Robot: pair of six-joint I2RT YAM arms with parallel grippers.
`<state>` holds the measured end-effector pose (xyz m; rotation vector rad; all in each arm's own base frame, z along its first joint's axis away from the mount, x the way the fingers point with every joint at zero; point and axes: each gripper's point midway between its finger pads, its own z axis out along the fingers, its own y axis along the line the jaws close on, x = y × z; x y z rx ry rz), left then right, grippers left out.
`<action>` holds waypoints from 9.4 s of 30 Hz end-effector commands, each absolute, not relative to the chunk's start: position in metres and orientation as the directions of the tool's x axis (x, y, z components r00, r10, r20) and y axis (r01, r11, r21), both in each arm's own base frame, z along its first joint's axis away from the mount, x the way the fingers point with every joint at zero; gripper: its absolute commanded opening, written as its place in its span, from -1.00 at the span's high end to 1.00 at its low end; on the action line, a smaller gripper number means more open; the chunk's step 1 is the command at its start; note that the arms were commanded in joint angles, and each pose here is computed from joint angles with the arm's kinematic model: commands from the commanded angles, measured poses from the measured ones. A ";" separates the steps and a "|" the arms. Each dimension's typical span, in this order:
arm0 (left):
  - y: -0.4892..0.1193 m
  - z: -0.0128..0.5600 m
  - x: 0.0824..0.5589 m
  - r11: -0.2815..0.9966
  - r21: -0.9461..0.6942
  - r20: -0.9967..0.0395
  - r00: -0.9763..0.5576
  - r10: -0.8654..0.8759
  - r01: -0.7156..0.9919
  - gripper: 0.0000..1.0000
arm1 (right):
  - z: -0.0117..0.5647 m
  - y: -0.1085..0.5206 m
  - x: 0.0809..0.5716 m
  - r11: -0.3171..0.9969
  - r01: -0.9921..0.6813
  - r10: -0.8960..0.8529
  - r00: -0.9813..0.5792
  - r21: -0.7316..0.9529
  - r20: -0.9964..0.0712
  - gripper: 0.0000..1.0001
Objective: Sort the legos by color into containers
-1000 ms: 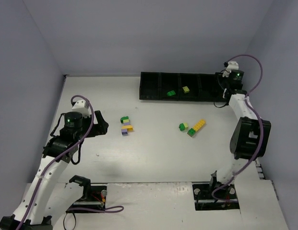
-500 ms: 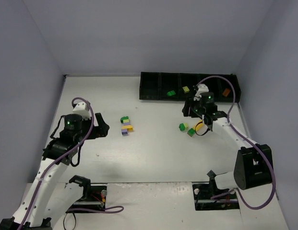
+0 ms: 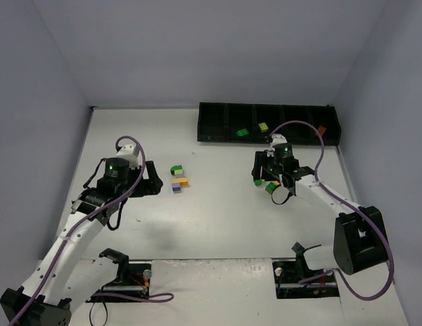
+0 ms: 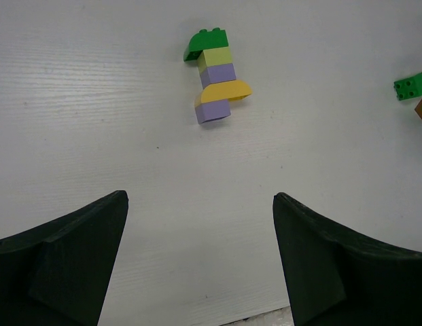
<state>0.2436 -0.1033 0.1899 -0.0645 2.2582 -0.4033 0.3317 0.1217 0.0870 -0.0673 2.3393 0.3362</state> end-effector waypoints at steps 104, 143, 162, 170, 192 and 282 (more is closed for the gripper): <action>-0.132 0.212 0.254 0.922 -0.315 -0.786 -0.607 -0.122 0.223 -0.61 | 0.039 0.158 0.377 0.994 0.016 0.078 -0.793 0.107 -0.604 0.34; -0.231 0.166 0.289 0.789 -0.147 -0.813 -0.527 0.247 0.596 -0.56 | 0.127 0.215 0.325 0.928 -0.309 -0.079 -0.711 0.209 -0.699 -0.41; -0.316 0.091 0.297 0.593 -0.007 -0.718 -0.416 0.558 0.806 -0.41 | 0.135 0.151 0.326 0.930 -0.177 0.098 -0.725 0.323 -0.681 -0.39; -0.318 0.075 0.296 0.546 0.002 -0.664 -0.407 0.628 0.838 -0.23 | 0.134 0.148 0.321 0.928 -0.197 0.081 -0.721 0.316 -0.688 -0.40; -0.319 0.057 0.288 0.446 0.012 -0.633 -0.338 0.697 0.895 -0.01 | 0.125 0.151 0.319 0.916 -0.233 0.054 -0.735 0.326 -0.676 -0.40; -0.324 0.247 0.284 0.519 0.108 -0.977 -0.007 0.215 0.848 0.77 | 0.225 0.276 0.295 0.471 -0.547 0.019 -0.778 0.692 -0.628 0.49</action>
